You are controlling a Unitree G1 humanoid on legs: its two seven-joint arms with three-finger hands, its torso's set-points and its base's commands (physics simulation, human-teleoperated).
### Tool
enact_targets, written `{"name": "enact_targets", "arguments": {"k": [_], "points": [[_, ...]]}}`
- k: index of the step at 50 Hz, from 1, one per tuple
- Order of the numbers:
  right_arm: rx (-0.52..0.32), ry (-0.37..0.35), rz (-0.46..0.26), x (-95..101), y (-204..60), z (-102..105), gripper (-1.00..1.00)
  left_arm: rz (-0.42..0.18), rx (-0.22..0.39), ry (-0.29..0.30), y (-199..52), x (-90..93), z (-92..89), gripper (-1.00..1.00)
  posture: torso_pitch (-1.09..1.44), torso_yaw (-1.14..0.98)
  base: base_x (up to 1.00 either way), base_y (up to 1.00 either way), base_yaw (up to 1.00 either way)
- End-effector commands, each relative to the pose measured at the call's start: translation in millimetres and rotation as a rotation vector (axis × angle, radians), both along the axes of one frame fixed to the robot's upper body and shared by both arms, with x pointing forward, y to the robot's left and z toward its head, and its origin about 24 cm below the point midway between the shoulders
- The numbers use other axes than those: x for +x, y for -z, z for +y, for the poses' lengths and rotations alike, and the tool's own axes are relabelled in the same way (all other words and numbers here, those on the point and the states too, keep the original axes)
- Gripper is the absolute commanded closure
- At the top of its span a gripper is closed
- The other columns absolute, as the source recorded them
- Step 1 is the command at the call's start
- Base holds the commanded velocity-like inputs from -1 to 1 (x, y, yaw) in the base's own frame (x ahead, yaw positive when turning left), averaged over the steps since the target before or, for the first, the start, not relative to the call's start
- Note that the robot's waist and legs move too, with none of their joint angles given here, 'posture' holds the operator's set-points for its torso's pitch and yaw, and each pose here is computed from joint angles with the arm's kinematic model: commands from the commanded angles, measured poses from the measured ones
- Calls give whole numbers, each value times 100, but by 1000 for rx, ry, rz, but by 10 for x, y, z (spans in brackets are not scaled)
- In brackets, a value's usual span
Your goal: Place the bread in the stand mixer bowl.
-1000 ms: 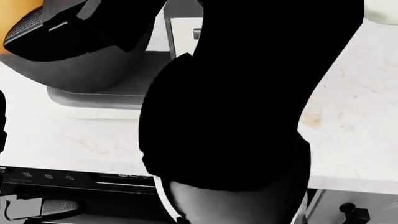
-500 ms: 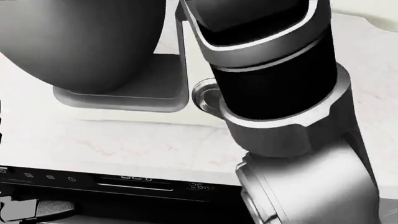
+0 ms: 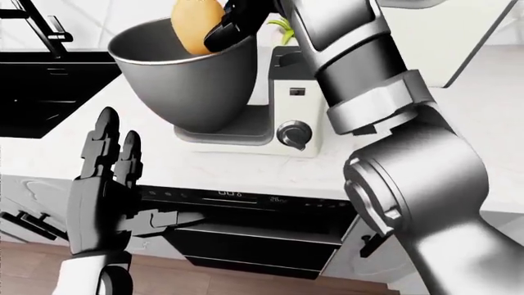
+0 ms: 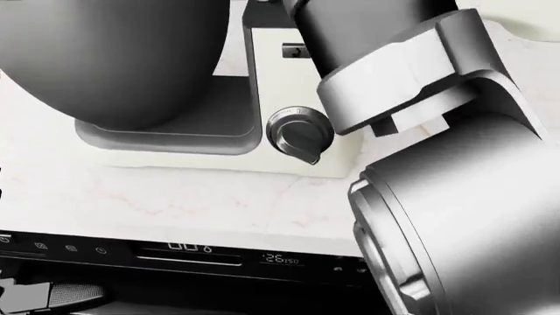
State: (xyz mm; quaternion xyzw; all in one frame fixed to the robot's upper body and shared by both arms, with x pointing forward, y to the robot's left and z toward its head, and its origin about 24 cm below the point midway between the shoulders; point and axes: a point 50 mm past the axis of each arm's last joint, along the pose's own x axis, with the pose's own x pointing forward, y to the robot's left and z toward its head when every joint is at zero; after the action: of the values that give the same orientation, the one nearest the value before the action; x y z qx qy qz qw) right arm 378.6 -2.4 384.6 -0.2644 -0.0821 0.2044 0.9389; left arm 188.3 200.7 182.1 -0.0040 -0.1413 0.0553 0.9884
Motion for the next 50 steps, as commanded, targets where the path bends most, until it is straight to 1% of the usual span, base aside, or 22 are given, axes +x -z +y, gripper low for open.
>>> {"name": "enact_targets", "arguments": {"k": [1,2,3,7,20,22,25,29,32,34,37,42,43,45,50], "points": [[9,-23,-97,-101,-218,34,-90,-72,20,1,-110,-39,-13,-100,0,0,0,0,0],[10,-23,-97,-98,-214,33,-100,-72,21,1,-109,-39,-13,-100,0,0,0,0,0],[6,-27,-90,-95,-201,35,-100,-71,21,1,-108,-39,-14,-100,0,0,0,0,0],[17,-26,-109,-116,-244,36,-100,-72,20,2,-114,-38,-16,-100,0,0,0,0,0],[35,-25,-110,-97,-208,15,-100,-72,19,-1,-112,-31,-11,-100,0,0,0,0,0],[39,-27,-114,-111,-211,15,-100,-74,19,-1,-163,-22,-11,-100,0,0,0,0,0],[49,-28,-123,-144,-217,8,-100,-74,19,-2,-118,-26,-7,-100,0,0,0,0,0],[58,-27,-140,-220,-238,-12,-100,-74,20,-3,-170,-15,-7,-100,0,0,0,0,0],[66,-26,-150,-267,-246,-32,-100,-74,20,-3,-130,-16,-7,-100,0,0,0,0,0],[72,-28,-159,-308,-256,-44,-100,-75,20,-4,-175,-13,-8,-100,0,0,0,0,0],[80,-26,-177,-388,-279,-74,-100,-75,20,-3,-112,-13,-8,-100,0,0,0,0,0],[100,-28,-211,-566,-327,-124,-100,-75,21,-2,-108,-8,-16,-100,0,0,0,0,0],[104,-28,-217,-590,-340,-133,-100,-75,21,-2,-149,-9,-18,-100,0,0,0,0,0],[109,-30,-234,-661,-393,-147,-100,-75,21,-2,-116,-14,-15,-100,0,0,0,0,0],[118,-33,-271,-823,-465,-188,-100,-78,22,-8,-122,-25,-4,-100,0,0,0,0,0]]}}
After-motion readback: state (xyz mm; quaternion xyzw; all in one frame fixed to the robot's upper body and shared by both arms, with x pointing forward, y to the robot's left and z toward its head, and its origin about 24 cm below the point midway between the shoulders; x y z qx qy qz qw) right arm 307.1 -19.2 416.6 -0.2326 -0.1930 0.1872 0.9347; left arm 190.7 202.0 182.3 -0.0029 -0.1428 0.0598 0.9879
